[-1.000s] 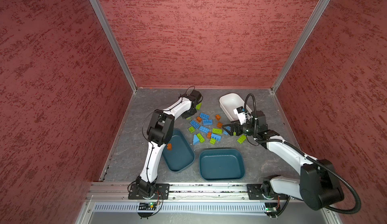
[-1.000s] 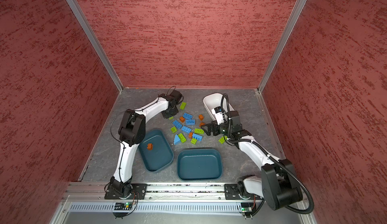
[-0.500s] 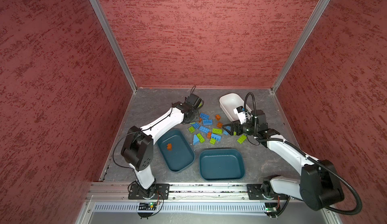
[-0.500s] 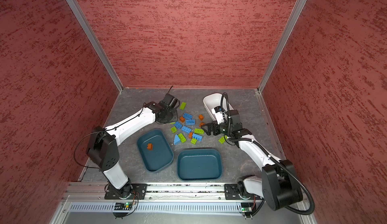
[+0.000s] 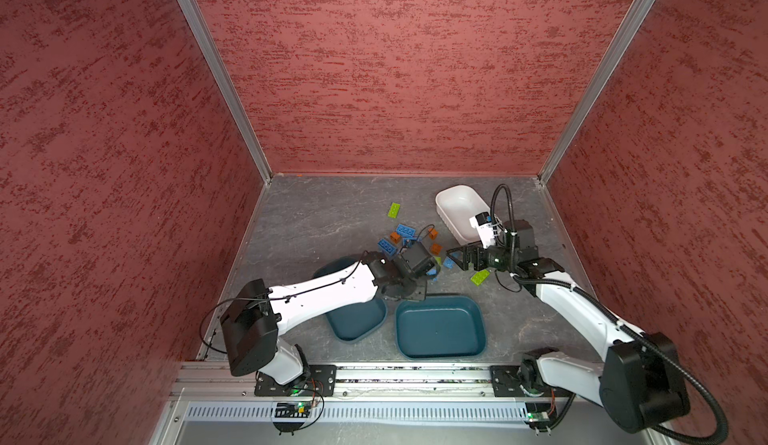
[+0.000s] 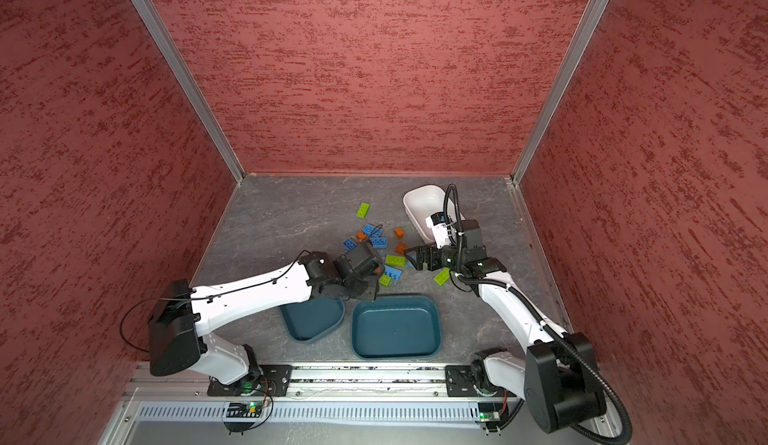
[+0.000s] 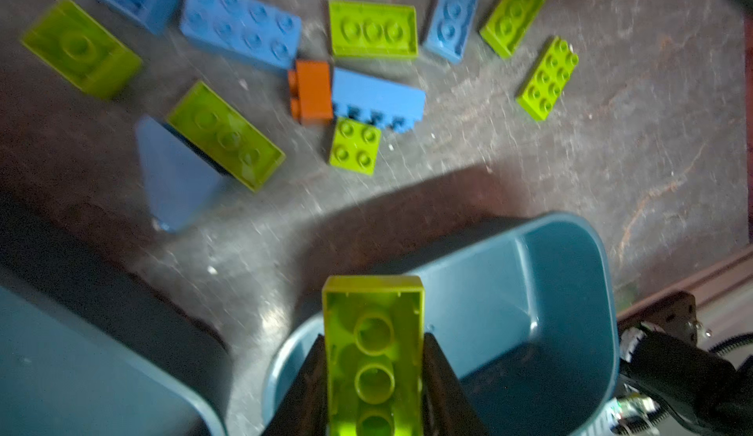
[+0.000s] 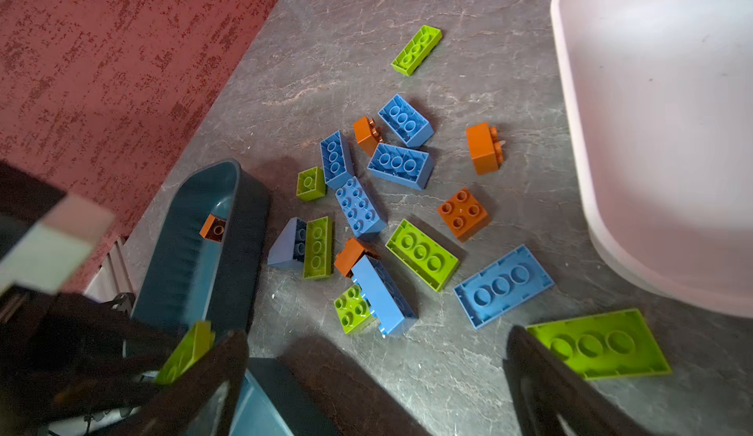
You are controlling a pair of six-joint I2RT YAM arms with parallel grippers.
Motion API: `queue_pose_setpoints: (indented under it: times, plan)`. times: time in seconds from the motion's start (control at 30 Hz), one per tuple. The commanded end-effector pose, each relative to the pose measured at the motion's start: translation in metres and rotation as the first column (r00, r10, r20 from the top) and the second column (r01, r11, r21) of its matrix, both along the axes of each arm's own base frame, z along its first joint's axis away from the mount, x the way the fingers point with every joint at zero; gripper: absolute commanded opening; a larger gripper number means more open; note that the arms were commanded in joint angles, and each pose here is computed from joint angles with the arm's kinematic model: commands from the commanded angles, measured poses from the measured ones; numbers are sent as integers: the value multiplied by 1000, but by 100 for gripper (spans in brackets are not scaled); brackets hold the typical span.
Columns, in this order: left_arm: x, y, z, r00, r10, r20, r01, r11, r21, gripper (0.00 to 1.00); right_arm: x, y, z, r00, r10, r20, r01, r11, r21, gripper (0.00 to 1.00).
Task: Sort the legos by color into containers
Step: 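Carry the lime-green brick to the other teal tray and release it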
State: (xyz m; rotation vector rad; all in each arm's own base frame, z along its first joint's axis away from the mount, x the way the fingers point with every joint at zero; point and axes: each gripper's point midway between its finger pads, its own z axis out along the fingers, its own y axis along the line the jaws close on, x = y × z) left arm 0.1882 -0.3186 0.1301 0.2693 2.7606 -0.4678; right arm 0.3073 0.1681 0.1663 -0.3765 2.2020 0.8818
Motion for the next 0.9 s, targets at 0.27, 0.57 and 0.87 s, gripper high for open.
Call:
queue_pose_setpoints:
  times: [0.27, 0.57, 0.87]
  plan:
    - [-47, -12, -47, 995, 5, -95, 4, 996, 95, 28, 3, -4, 12, 999, -8, 34, 9, 1000, -21, 99]
    - [-40, 7, -52, 996, 45, -82, -27, 977, 212, 46, -1, -5, 10, 1000, -9, 30, 10, 1000, -27, 99]
    - [-7, 15, -12, 999, 52, -10, -49, 975, 218, 59, 1, -5, 14, 999, -10, 42, 11, 1000, -25, 99]
